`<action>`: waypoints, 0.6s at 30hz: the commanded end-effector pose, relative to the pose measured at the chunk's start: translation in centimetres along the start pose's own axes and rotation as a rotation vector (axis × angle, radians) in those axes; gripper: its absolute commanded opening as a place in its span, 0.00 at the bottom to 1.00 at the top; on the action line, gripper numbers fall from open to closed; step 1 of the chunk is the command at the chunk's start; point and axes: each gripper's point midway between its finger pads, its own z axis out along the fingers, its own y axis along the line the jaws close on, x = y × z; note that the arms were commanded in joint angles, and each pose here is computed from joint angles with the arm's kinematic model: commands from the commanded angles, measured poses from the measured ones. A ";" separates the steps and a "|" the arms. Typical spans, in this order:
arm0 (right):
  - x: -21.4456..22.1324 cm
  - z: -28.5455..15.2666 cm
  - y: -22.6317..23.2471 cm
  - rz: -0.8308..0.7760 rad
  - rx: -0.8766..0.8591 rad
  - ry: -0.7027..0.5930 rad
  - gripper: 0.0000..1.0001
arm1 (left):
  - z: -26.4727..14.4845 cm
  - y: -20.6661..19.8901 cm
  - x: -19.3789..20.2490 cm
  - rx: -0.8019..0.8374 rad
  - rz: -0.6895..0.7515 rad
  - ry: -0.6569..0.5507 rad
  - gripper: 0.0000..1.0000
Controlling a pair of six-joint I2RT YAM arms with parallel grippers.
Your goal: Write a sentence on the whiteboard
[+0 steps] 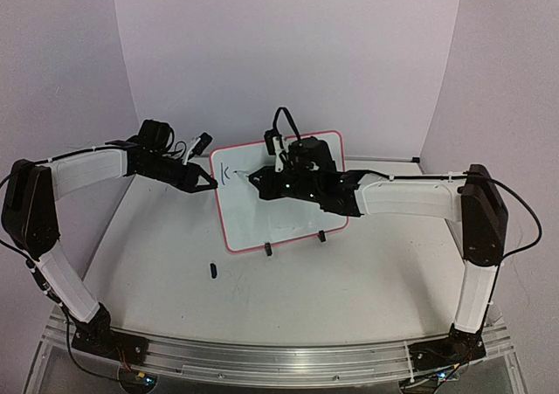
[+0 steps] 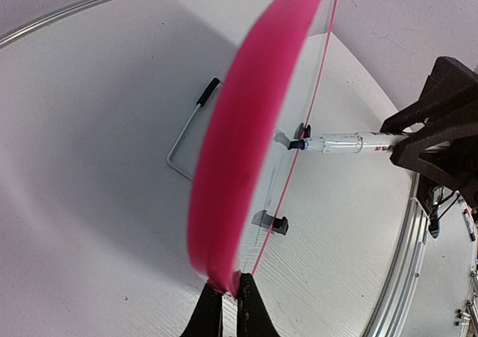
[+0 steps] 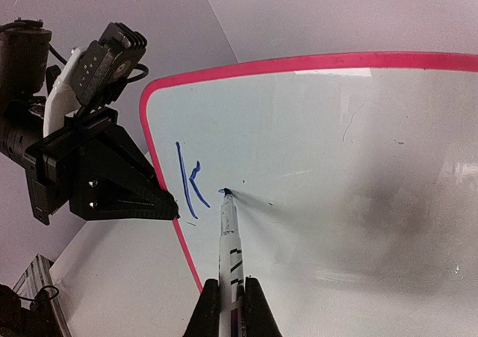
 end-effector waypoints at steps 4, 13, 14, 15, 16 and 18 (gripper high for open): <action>-3.1 -1.5 -0.8 -0.002 0.042 -0.076 0.00 | 0.8 -0.4 0.6 -0.019 0.038 0.042 0.00; -3.7 -1.6 -0.1 -0.012 0.010 -0.095 0.00 | 0.8 -0.4 0.6 -0.020 0.041 0.043 0.00; -3.8 -1.6 -0.1 -0.013 0.008 -0.097 0.00 | 0.8 -0.4 0.6 -0.021 0.041 0.044 0.00; -3.8 -1.6 -0.1 -0.012 0.005 -0.097 0.00 | 0.8 -0.5 0.6 -0.021 0.041 0.044 0.00; -3.8 -1.6 0.0 -0.012 -0.001 -0.100 0.00 | 0.8 -0.5 0.7 -0.020 0.042 0.045 0.00; -3.9 -1.6 0.2 -0.013 -0.006 -0.103 0.00 | 0.9 -0.4 0.7 -0.022 0.042 0.047 0.00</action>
